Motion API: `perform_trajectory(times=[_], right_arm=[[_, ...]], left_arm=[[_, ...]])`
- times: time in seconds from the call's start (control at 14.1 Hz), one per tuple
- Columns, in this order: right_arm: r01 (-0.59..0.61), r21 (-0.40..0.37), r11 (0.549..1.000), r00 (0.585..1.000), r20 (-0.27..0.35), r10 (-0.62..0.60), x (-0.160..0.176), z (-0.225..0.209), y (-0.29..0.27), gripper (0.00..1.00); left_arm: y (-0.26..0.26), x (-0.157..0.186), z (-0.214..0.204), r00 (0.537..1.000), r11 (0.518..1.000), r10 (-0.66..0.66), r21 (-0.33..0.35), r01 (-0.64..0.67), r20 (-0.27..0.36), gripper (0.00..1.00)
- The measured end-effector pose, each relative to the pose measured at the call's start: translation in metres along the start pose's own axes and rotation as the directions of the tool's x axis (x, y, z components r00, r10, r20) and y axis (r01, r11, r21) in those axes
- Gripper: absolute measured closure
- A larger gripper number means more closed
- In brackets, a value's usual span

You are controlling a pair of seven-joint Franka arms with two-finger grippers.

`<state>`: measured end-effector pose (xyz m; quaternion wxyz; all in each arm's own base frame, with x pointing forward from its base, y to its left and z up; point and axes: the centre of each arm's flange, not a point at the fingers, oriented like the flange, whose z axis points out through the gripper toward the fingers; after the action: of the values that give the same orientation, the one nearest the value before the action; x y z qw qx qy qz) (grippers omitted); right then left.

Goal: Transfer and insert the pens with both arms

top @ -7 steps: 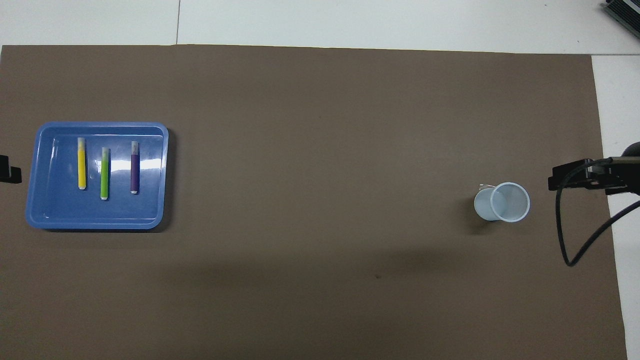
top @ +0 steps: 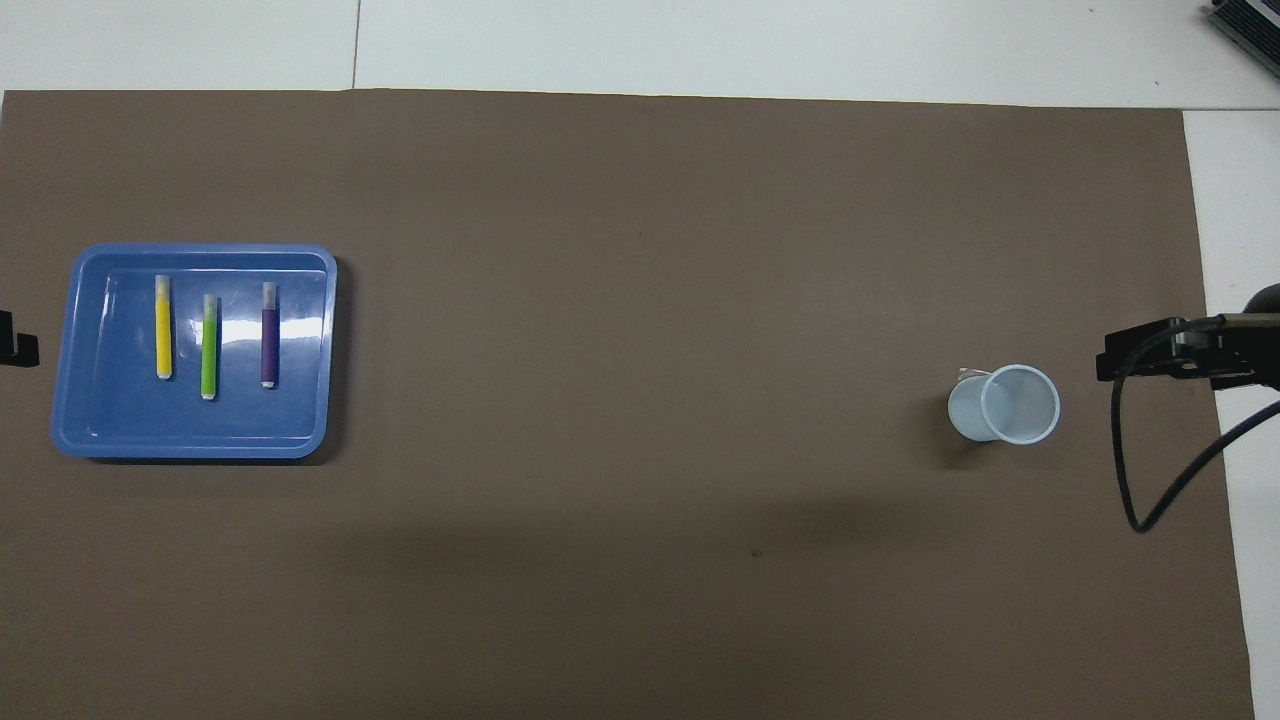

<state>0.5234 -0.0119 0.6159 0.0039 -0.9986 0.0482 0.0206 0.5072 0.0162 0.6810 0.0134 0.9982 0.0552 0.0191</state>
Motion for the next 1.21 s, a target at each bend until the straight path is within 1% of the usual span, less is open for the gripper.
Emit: perform_trajectory(times=[0.5, 1.21], right_arm=[[0.0, 0.0, 1.0, 1.0, 0.0, 0.0, 0.0, 0.0, 0.0, 0.0], [0.0, 0.0, 1.0, 1.0, 0.0, 0.0, 0.0, 0.0, 0.0, 0.0]], left_arm=[[-0.0042, 0.0001, 0.0008, 1.0, 1.0, -0.008, 0.001, 0.008, 0.004, 0.0], [-0.0053, -0.0022, 0.0056, 1.0, 1.0, -0.009, 0.003, 0.009, 0.029, 0.0]])
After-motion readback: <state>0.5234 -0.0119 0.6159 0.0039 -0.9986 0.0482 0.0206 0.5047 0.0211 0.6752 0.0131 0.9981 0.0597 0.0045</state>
